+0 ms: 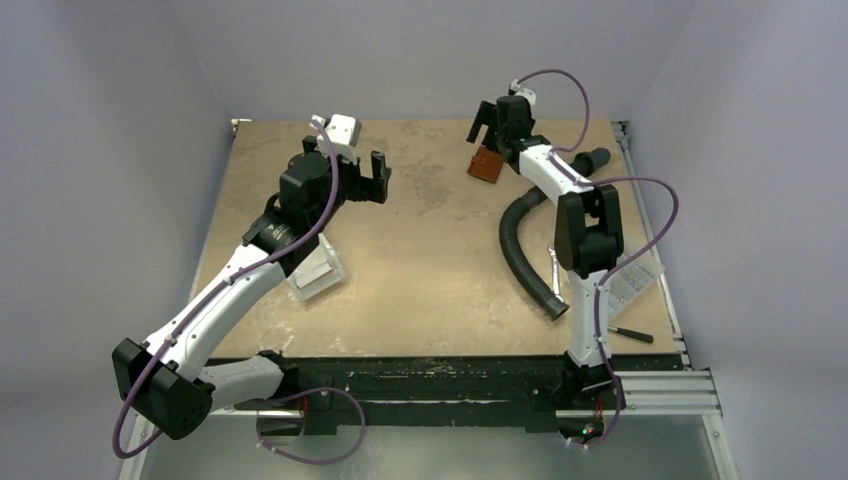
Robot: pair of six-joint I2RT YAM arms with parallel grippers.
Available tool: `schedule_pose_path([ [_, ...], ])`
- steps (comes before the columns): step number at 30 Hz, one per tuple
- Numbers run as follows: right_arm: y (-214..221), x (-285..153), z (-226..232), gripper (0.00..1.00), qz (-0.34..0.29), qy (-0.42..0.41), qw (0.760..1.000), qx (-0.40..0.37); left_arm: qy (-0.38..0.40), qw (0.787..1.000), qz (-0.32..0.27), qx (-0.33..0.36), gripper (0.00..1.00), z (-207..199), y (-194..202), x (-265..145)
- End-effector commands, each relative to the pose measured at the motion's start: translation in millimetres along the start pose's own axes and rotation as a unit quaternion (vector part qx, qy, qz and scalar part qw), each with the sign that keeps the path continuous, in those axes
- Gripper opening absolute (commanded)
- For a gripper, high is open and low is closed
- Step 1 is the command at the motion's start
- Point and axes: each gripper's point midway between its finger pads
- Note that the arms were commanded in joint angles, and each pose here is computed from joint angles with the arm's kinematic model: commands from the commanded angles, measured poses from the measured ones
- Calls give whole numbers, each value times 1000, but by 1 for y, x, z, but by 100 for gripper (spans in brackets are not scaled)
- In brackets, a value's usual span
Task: Put the credit cards into the card holder
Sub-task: Move the card holder to the center of the board.
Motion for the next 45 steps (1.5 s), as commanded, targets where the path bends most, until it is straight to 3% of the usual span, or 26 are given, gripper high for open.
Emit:
schedule_pose_path([
  [1, -18, 4, -9, 95, -10, 27, 998, 51, 15, 1000, -23, -9, 100, -7, -10, 3],
  [11, 24, 35, -33, 69, 32, 18, 997, 64, 30, 999, -11, -16, 99, -14, -3, 9],
  [15, 35, 42, -39, 63, 38, 24, 997, 57, 31, 999, -6, -18, 99, -15, 1, 12],
  [26, 66, 51, -43, 63, 66, 16, 995, 70, 38, 999, 7, -21, 98, -19, 10, 18],
  [29, 76, 53, -43, 51, 74, 12, 994, 76, 39, 999, 10, -25, 98, -20, 11, 19],
  [35, 97, 55, -44, 41, 85, 14, 993, 75, 47, 998, 22, -41, 97, -25, 19, 24],
  [45, 142, 17, 2, 16, 132, -28, 991, -12, 64, 992, 75, -78, 96, -39, 49, 43],
])
Point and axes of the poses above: each gripper's point midway between its finger pads, its own x axis out along the fingers, its own z axis along the line the jaws close on, y = z × x
